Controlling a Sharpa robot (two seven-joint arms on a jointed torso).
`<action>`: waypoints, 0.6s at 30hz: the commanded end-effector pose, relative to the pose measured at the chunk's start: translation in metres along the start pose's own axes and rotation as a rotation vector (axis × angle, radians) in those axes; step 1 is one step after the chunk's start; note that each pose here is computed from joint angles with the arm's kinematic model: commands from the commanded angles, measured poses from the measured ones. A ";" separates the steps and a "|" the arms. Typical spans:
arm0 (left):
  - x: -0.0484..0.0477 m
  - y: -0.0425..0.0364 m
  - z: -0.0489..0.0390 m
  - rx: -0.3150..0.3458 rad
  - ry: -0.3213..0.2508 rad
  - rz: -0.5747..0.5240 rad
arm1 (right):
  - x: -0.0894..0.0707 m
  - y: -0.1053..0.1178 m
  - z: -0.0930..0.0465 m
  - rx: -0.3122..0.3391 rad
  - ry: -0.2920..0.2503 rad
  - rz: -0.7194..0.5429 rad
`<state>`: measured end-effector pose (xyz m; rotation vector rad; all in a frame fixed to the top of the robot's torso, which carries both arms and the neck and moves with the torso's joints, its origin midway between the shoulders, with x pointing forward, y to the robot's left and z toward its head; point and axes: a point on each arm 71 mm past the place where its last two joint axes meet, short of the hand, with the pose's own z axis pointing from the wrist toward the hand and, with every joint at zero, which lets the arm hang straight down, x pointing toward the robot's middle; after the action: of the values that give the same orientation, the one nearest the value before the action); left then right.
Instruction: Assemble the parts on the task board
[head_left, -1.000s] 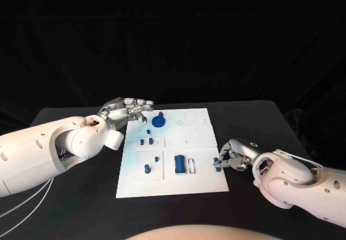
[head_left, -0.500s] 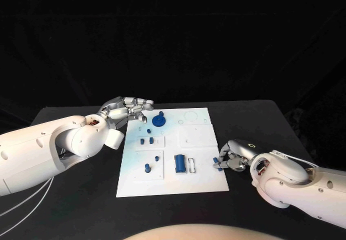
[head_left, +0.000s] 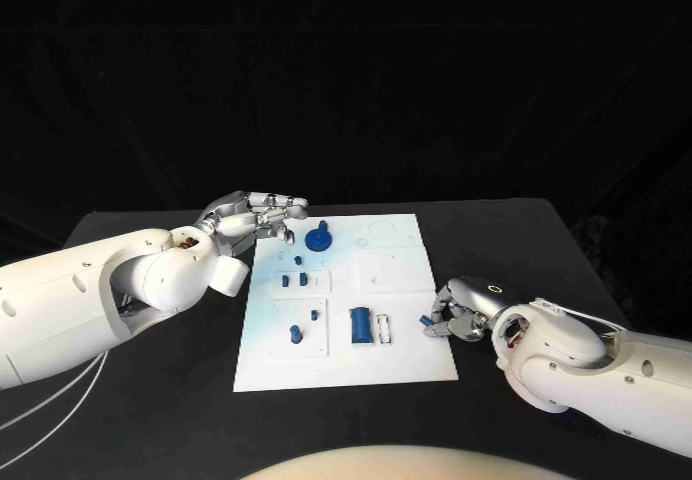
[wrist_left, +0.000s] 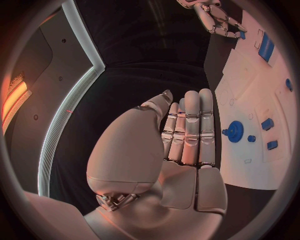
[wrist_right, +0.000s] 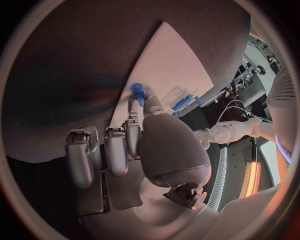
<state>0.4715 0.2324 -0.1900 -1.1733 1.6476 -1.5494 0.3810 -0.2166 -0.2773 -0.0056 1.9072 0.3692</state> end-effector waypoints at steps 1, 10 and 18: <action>0.0031 -0.0007 0.0003 0.004 0.022 -0.010 | 0.015 -0.004 -0.001 0.031 0.085 -0.086; 0.0035 -0.0006 0.0002 0.003 0.023 -0.010 | 0.013 -0.001 -0.004 0.059 0.074 -0.019; 0.0041 -0.0005 0.0004 0.001 0.025 -0.011 | 0.002 0.008 -0.005 0.074 0.053 0.159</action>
<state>0.4711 0.2316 -0.1900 -1.1730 1.6515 -1.5514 0.3755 -0.2088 -0.2729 0.0748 1.9371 0.3970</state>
